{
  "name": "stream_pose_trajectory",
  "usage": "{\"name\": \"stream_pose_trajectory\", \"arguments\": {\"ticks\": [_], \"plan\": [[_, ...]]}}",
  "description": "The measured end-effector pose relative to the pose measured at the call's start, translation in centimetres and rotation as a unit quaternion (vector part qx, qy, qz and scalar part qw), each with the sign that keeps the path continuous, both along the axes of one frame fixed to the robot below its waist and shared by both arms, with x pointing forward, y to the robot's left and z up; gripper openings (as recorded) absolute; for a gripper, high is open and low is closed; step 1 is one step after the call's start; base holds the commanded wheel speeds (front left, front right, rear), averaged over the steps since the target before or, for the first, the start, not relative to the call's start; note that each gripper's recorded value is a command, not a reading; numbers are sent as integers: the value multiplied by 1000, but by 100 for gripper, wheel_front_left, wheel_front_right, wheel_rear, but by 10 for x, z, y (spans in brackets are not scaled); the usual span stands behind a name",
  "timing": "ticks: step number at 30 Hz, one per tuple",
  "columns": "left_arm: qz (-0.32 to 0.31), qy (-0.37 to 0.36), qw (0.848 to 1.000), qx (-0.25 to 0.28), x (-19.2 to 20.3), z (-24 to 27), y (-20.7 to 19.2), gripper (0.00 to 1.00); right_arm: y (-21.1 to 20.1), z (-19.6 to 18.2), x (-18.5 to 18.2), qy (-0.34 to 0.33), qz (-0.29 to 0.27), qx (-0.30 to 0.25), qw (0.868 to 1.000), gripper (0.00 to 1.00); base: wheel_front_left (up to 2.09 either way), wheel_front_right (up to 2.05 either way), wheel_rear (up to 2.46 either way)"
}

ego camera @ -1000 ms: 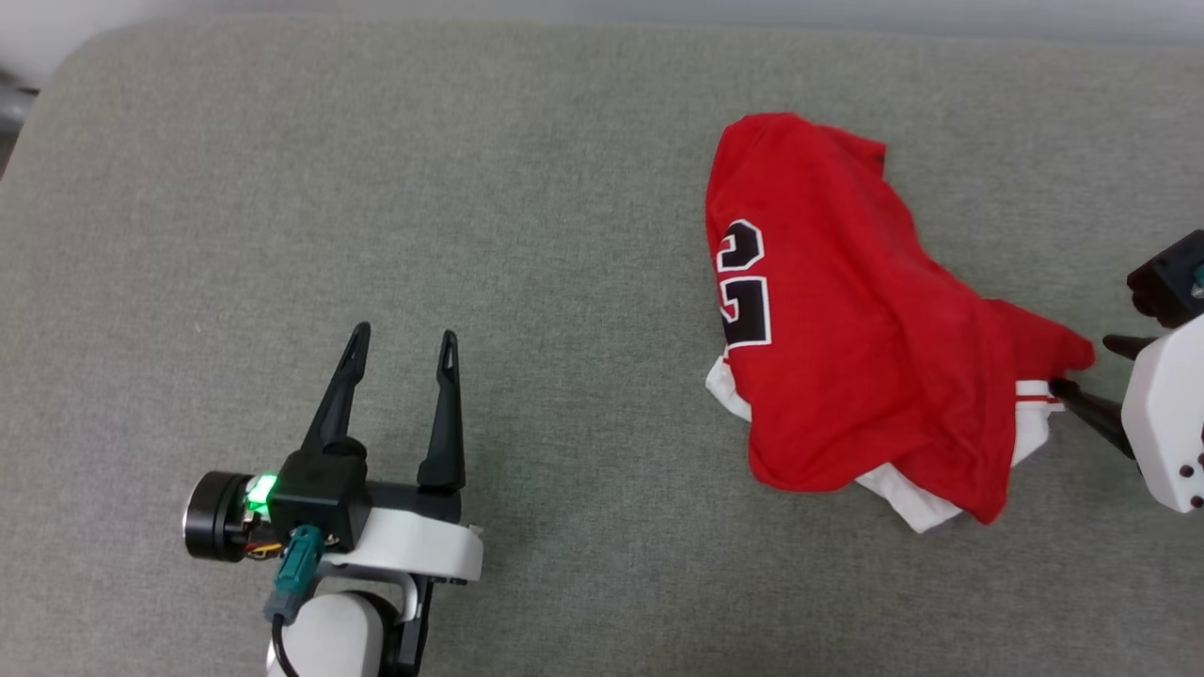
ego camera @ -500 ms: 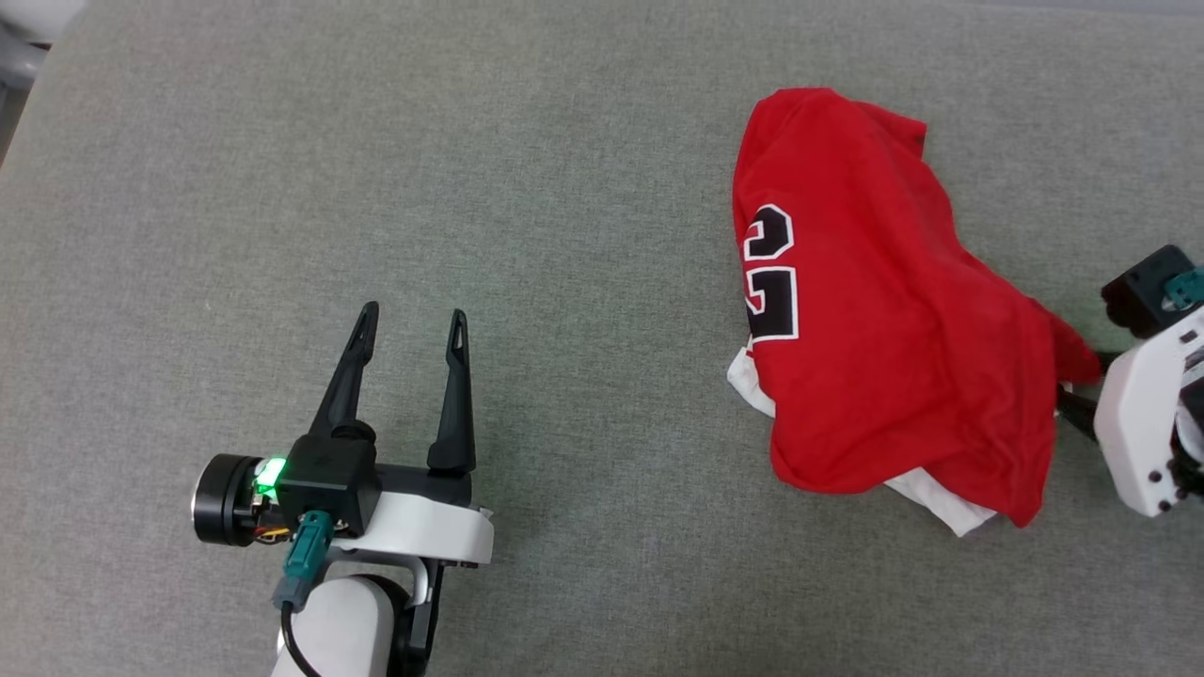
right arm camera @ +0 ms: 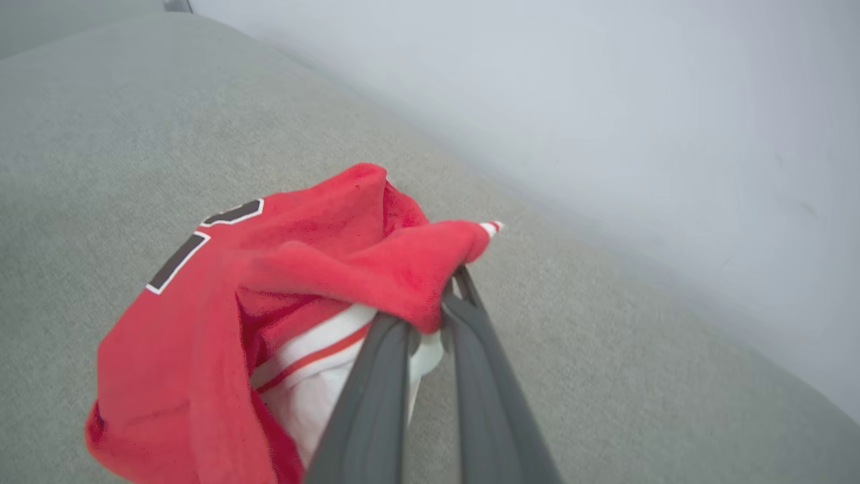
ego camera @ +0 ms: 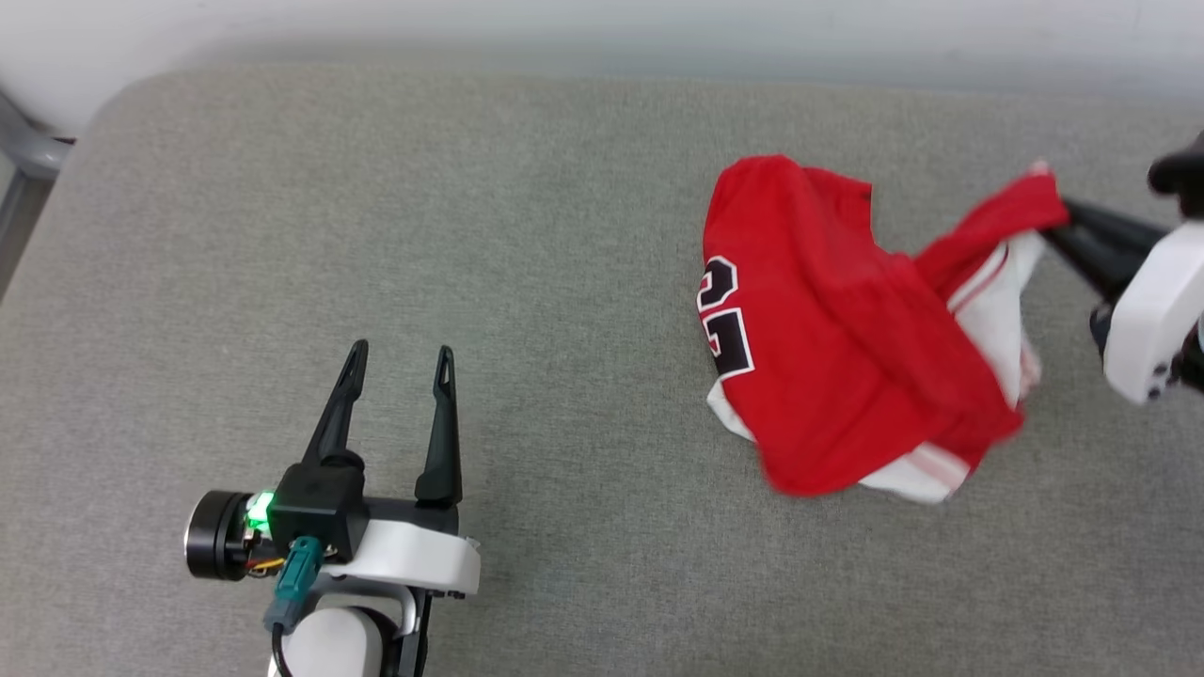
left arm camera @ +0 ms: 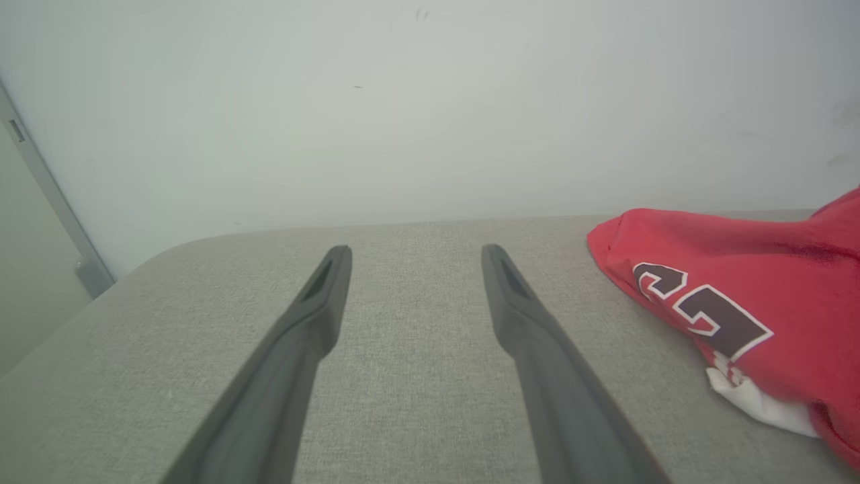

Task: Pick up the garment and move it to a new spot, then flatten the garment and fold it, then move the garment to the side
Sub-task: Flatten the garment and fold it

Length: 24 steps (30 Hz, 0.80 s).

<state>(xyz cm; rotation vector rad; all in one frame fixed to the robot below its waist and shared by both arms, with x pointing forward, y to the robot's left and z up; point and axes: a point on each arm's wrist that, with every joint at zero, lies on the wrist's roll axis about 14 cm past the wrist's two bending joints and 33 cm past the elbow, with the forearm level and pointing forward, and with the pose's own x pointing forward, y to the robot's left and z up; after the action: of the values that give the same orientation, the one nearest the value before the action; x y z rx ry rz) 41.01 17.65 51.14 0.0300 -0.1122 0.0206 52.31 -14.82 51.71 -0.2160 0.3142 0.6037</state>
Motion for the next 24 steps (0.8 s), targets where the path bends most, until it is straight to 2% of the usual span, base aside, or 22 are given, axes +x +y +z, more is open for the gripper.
{"name": "stream_pose_trajectory", "arguments": {"ticks": [4,7,13,18,24], "plan": [[11,-7,1000,-3,-9,6,7,100,29,53,5,-75,31,40,996,0,0,0,0],[21,-10,1000,-3,-16,9,13,100,63,80,0,-112,69,69,989,0,0,0,0],[39,-15,999,-4,-26,14,25,100,145,97,-29,-137,163,111,971,0,0,0,0],[53,-14,999,-5,-30,14,33,100,209,68,-69,-100,242,117,958,0,0,0,0],[65,-6,998,-9,-31,9,39,100,256,-16,-141,19,314,105,943,0,0,0,0]]}}
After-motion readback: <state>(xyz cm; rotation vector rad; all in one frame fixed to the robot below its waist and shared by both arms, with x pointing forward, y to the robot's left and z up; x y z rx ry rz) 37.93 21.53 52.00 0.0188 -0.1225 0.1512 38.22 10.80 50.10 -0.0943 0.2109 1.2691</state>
